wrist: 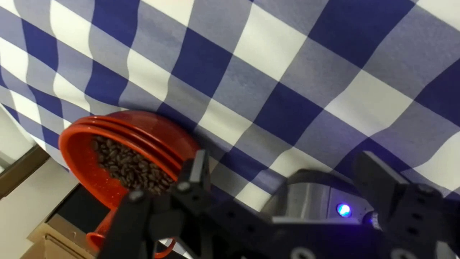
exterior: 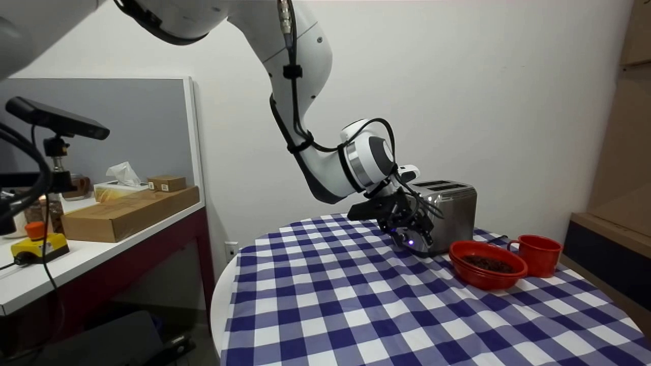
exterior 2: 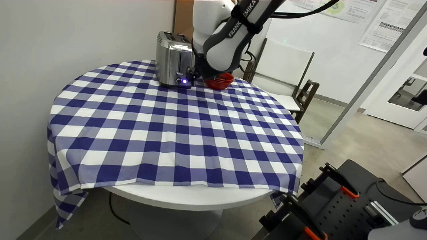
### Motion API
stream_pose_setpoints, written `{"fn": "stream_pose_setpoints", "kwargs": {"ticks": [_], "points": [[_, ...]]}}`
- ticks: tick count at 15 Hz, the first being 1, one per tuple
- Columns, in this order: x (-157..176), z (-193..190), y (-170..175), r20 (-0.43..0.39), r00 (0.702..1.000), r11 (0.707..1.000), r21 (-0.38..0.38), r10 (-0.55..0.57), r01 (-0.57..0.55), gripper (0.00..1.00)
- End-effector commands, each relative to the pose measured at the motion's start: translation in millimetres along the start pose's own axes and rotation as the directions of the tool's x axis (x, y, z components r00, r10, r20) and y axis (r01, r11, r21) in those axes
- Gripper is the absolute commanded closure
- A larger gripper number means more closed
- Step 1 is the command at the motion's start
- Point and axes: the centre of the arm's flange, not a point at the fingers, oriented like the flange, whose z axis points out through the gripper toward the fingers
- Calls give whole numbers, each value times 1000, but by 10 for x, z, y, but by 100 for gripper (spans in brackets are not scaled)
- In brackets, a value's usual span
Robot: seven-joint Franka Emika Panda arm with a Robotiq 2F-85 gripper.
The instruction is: Release the lever on the toaster upwards.
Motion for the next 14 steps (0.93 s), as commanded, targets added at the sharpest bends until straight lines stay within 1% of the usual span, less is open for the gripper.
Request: {"fn": "stream_pose_setpoints", "kwargs": {"ticks": [1,7,14], "points": [[76,185,-112,-52,998,999,-25,21,-23,0],[154,329,-208,-114,992,997,-49,46,-52,0],[198,441,-313,-150,987,995,-75,57,-69,0]]}}
